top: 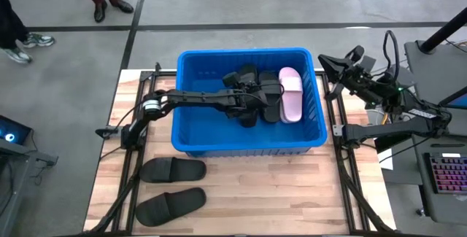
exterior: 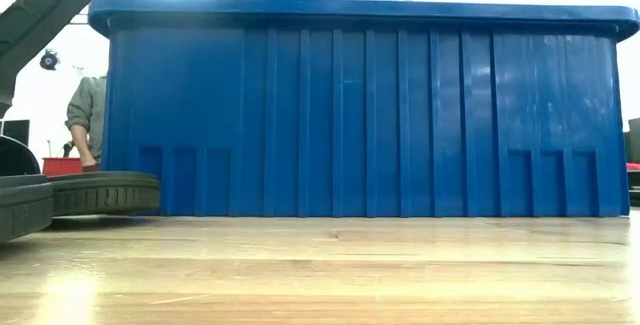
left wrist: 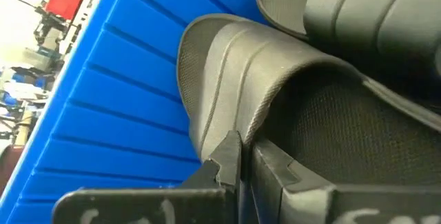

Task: Pick and place slides into bin
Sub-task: Stack the black slide on top of the black slide on the blue bin

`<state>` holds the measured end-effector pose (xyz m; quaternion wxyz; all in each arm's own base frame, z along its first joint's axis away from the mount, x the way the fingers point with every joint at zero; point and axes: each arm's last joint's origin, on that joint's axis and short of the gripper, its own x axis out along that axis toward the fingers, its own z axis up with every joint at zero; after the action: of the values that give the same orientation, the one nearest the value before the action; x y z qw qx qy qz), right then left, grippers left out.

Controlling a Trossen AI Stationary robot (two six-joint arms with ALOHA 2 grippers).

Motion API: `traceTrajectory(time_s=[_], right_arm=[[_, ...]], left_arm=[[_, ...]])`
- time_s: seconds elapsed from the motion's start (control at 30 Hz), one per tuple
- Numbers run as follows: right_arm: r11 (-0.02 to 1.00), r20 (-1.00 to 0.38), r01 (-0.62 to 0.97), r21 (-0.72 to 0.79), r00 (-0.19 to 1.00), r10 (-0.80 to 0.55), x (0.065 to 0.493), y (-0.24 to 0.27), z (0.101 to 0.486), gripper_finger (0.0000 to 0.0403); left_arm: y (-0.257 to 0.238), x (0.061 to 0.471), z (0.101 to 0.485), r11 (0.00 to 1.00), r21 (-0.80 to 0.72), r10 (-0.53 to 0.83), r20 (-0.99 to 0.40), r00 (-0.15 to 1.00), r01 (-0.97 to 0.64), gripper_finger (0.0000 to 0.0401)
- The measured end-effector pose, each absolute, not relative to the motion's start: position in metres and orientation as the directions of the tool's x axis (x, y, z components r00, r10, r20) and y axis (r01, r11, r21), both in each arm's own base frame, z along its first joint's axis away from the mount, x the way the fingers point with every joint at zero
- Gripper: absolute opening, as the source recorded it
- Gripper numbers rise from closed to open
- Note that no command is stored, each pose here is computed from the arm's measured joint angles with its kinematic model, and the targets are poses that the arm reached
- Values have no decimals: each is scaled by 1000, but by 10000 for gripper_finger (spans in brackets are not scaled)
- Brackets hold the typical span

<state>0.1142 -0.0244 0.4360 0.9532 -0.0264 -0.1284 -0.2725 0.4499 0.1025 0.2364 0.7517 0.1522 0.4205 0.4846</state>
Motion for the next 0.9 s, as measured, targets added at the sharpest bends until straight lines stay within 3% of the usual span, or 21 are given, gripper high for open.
traceTrajectory(time_s=[0.47,0.9], right_arm=[[850,261,526,21,818,-513,114,-24,436,9],[850,262,526,20,818,-513,114,-24,436,9]], left_arm=[[107,453,236,540,555,816,-528,233,-633,9],[114,452,234,610,467,752,-596,282,-640,156]])
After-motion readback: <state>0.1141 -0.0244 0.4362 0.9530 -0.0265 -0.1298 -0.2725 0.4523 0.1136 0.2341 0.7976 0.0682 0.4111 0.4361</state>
